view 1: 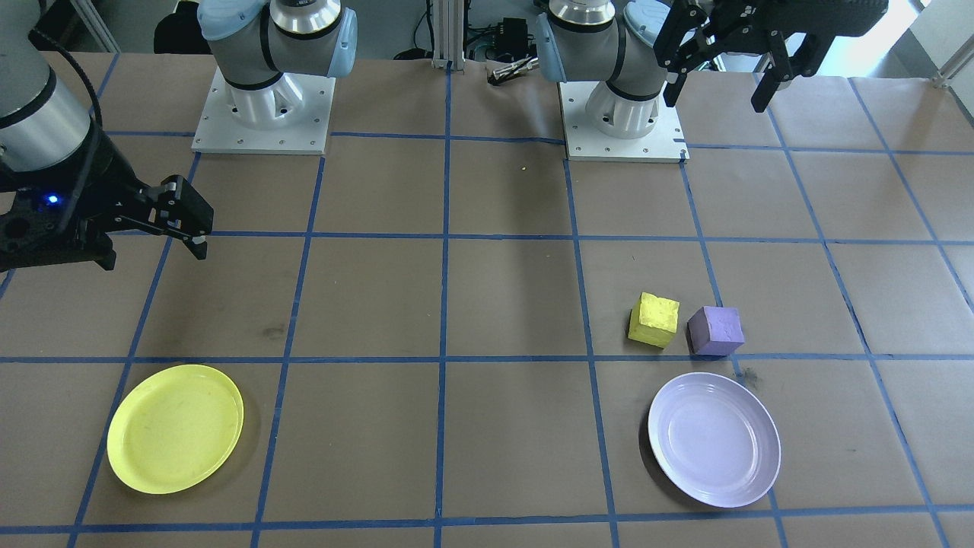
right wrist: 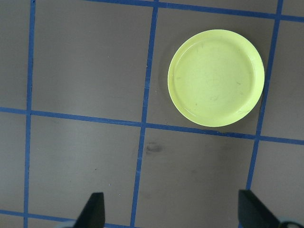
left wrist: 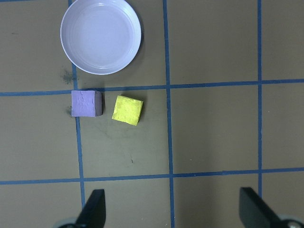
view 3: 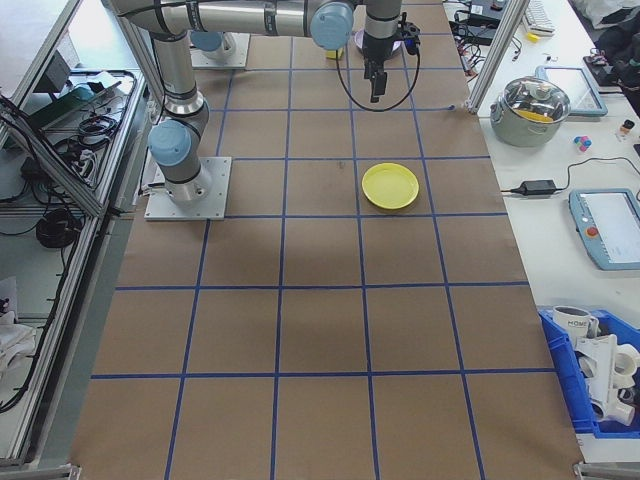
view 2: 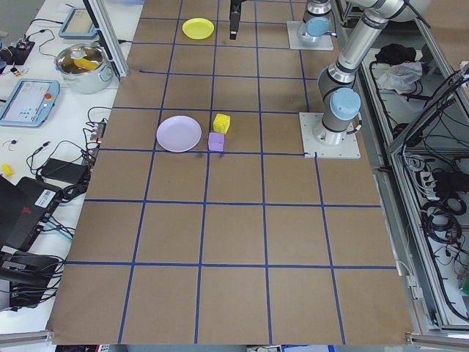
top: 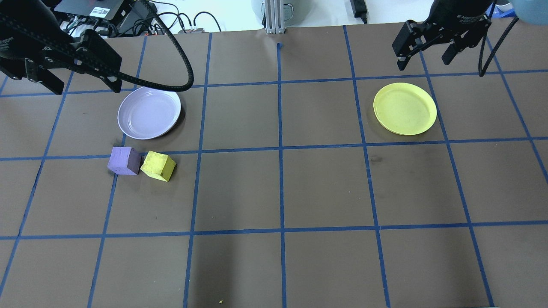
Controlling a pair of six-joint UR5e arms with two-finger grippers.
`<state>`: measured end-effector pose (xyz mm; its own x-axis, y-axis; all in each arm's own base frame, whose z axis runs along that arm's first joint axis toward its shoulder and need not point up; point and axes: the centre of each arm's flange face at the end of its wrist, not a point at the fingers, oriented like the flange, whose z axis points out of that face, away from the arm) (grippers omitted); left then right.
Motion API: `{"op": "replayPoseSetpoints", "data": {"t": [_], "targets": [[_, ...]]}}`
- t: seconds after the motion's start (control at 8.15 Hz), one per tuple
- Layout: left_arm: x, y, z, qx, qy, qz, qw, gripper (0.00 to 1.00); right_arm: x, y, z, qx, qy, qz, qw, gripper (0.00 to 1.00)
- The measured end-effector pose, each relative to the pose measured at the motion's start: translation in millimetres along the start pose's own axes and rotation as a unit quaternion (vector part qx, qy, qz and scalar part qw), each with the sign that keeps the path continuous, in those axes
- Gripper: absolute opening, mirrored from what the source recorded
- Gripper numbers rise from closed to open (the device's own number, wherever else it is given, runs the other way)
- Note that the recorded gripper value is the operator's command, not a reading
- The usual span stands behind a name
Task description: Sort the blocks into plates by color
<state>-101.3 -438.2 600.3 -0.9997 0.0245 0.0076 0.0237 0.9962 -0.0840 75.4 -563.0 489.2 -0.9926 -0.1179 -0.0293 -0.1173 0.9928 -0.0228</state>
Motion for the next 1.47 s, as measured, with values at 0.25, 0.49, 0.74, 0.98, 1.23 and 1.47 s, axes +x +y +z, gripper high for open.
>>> {"op": "replayPoseSetpoints", "data": {"t": [0.25,0.49,0.74,0.98,1.23,1.47], "targets": [[0,0,0,0.000,0.000,0.000,1.000,1.00,0,-1,-2,0.006,0.002,-0.001,1.000,1.00],[0,0,0,0.000,0.000,0.001,1.000,1.00,1,-3,-3,0.014,0.004,-0.001,1.000,1.00],[-8,-8,14,-0.016,0.000,0.010,1.000,1.00,3,-4,-5,0.024,0.013,-0.001,1.000,1.00],[-43,-30,56,-0.045,-0.003,0.008,0.999,1.00,4,-6,-7,0.032,0.014,0.000,0.999,1.00],[-95,-50,86,-0.058,-0.022,-0.007,0.998,1.00,3,-7,-7,0.035,0.011,0.000,0.999,1.00],[-130,-86,136,-0.068,-0.033,-0.016,0.997,1.00,3,-8,-7,0.039,0.010,0.000,0.999,1.00]]}}
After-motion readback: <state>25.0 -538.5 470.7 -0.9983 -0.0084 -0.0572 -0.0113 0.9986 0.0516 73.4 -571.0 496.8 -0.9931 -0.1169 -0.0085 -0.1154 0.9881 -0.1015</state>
